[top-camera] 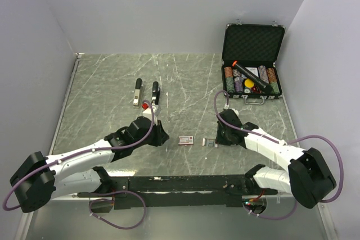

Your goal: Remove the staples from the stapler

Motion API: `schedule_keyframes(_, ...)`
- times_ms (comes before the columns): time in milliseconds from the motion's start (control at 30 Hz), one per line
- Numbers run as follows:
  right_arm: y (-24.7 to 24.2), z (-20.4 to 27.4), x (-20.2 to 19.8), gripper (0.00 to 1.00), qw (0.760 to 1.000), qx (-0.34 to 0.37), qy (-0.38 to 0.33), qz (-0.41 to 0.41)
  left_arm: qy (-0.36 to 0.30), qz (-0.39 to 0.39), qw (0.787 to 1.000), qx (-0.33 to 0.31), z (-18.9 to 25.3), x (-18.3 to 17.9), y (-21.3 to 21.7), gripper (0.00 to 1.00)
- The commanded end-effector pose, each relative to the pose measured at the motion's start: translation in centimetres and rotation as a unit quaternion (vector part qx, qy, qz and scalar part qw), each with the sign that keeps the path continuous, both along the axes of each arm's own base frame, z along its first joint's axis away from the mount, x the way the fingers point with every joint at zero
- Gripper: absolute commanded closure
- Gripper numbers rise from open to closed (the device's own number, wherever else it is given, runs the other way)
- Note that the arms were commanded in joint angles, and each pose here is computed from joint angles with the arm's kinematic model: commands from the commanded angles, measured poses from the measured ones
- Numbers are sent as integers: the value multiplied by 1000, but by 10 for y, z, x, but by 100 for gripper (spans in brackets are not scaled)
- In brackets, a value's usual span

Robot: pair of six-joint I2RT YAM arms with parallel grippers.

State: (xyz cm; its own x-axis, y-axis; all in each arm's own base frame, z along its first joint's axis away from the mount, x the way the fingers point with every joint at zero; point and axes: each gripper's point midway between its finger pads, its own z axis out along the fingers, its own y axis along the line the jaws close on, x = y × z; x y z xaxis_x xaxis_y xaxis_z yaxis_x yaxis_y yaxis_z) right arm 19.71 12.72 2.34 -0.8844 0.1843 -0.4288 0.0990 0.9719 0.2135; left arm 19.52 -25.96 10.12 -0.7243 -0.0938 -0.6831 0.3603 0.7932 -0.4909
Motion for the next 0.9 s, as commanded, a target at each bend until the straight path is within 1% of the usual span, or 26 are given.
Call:
schedule_keyframes(0,10,16,10,71,999,19,-26,5,-7,-2,1000,-16,6,1,-7,78)
schedule_keyframes(600,22,11,12,63,1000,21,-18,14,-8,1,1000,-12,5,1,-5,78)
schedule_keyframes(867,20,9,11,63,1000,15,-14,13,-8,2,1000,-11,4,0,-3,78)
